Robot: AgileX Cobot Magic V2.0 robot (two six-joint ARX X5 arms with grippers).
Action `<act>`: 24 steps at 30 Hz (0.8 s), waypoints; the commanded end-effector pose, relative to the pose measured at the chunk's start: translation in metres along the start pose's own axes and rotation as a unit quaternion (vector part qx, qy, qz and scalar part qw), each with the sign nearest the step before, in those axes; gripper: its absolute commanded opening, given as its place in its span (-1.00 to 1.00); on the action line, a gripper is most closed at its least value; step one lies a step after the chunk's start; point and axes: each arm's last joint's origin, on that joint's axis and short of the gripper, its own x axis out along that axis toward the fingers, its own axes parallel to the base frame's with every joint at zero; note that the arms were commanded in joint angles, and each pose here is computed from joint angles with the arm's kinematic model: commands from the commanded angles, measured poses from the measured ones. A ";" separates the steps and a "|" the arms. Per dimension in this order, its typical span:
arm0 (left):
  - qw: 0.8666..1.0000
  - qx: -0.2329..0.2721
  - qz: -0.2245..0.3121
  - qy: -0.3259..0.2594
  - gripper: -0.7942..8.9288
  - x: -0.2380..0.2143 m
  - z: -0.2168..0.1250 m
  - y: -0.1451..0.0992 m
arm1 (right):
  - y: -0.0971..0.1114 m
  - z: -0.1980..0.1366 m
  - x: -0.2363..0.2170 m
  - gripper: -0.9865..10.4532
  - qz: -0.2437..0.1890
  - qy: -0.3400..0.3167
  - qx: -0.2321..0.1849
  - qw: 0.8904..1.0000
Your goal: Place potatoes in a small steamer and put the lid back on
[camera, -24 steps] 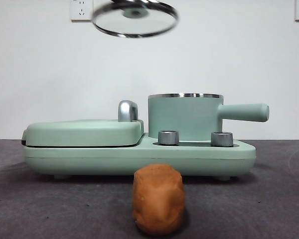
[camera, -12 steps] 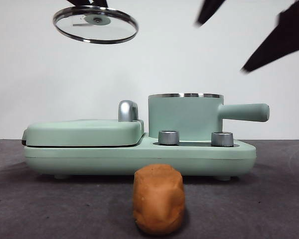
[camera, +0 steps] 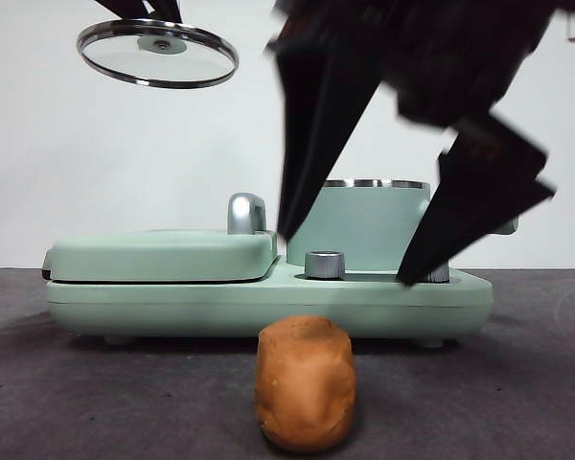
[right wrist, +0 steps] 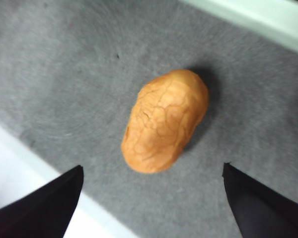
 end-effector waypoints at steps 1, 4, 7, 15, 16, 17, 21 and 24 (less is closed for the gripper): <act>1.000 0.008 0.003 -0.019 -0.74 -0.006 0.006 0.002 | 0.007 0.006 0.015 -0.05 -0.001 0.005 0.002 1.000; 1.000 0.003 0.008 -0.019 -0.74 -0.006 0.005 0.007 | 0.006 0.010 0.031 -0.05 -0.005 0.012 0.003 1.000; 1.000 0.000 0.013 -0.019 -0.74 -0.007 0.005 0.011 | 0.004 0.012 0.045 -0.04 -0.011 0.018 0.005 1.000; 1.000 -0.005 0.019 -0.019 -0.74 -0.008 0.004 0.015 | 0.001 0.017 0.071 -0.04 -0.022 0.017 0.022 0.999; 1.000 -0.005 0.019 -0.019 -0.74 -0.008 0.004 0.015 | 0.001 0.017 0.073 -0.04 -0.024 0.017 0.024 0.999; 1.000 -0.005 0.019 -0.020 -0.74 -0.008 0.004 0.015 | 0.001 0.017 0.075 -0.04 -0.030 0.015 0.025 0.999; 1.000 -0.005 0.019 -0.020 -0.74 -0.008 0.004 0.015 | 0.000 0.016 0.079 -0.09 -0.046 0.014 0.026 0.999; 1.000 -0.005 0.019 -0.020 -0.74 -0.008 0.004 0.015 | 0.001 0.015 0.079 -0.28 -0.045 0.014 0.024 0.999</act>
